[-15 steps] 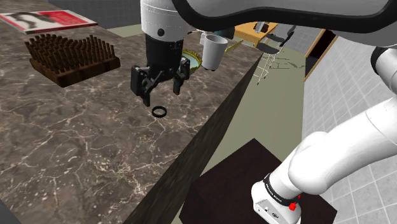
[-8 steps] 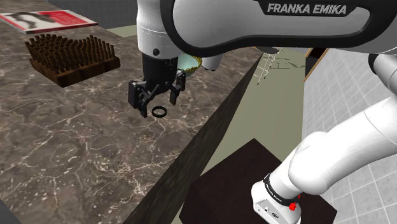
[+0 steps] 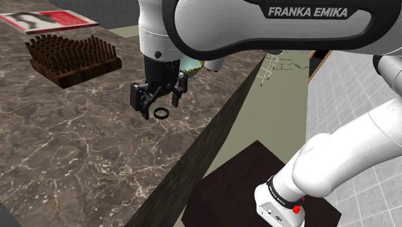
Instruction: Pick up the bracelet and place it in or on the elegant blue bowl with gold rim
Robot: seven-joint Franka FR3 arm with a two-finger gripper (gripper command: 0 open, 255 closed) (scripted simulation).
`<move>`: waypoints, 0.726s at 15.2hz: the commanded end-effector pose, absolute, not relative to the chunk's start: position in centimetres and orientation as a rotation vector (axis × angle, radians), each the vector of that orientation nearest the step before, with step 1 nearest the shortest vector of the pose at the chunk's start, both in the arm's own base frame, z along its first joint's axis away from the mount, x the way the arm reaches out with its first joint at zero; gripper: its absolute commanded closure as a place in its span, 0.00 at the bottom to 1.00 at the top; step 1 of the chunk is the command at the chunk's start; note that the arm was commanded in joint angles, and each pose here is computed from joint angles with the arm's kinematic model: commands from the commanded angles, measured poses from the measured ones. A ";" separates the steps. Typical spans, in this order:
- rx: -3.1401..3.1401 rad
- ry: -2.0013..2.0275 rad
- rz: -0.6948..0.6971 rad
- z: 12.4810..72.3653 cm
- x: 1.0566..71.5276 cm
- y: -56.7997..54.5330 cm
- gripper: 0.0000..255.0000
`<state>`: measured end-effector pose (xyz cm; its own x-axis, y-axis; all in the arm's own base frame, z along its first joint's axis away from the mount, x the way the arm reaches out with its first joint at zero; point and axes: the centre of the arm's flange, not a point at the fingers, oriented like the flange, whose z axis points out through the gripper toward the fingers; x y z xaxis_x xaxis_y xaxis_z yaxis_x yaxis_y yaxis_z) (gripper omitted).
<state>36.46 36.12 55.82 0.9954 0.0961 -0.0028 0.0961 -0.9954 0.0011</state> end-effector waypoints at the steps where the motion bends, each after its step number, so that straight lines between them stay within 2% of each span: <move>1: 3.137 0.151 -0.004 55.8 36.5 36.1 1.00; 11: 3.137 0.151 -0.004 56.3 36.5 36.1 1.00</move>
